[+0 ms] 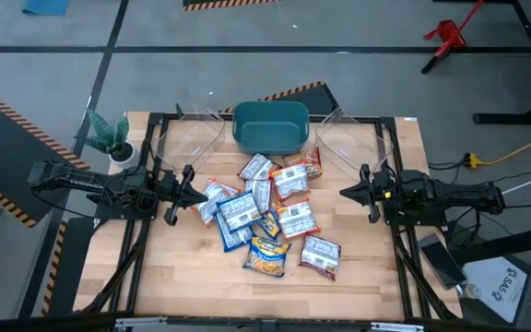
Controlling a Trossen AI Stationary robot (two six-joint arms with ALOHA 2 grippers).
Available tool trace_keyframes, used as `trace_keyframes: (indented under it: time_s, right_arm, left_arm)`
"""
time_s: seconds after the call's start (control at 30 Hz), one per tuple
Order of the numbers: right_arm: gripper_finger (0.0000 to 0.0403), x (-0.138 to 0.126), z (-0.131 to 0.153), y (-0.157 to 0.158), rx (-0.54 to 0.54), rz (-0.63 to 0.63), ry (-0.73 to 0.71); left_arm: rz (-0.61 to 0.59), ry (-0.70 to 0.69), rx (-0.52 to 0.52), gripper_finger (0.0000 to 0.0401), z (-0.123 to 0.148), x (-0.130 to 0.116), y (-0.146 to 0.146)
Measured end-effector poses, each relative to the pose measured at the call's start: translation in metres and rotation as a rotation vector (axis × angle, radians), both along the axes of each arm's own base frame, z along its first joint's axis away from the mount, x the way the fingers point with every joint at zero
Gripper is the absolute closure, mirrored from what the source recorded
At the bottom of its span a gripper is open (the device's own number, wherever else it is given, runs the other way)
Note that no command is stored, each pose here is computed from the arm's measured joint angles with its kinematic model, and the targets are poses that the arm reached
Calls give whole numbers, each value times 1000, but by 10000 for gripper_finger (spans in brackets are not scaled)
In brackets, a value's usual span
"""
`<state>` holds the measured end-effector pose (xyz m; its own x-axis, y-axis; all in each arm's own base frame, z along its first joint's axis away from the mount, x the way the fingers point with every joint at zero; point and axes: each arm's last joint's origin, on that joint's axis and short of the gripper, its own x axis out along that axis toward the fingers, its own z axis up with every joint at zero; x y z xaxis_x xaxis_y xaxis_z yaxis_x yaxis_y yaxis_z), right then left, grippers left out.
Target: Sort Maruchan noodles
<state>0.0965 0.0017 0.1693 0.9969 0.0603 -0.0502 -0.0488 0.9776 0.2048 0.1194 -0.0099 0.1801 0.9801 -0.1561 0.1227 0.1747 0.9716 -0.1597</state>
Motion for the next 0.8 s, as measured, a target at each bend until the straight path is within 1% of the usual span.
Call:
trace_keyframes:
  time_s: [0.3, 0.47, 0.53, 0.63, 0.8]
  right_arm:
    - [402, 0, 2, -1, -1, -28, -8]
    - [402, 0, 3, -3, -5, -120, -18]
    - [402, 0, 4, -4, -5, -137, -23]
    - [402, 0, 4, -4, -5, -138, -22]
    - [402, 0, 5, -4, -1, -147, -29]
  left_arm:
    - [9, -11, -3, 401, 1, 0, 0]
    - [8, -37, -4, 401, 3, 0, 0]
    - [5, -34, -3, 401, 3, 0, 0]
    - [5, -34, -3, 401, 3, 0, 0]
    - [18, -41, 28, 401, 3, 0, 0]
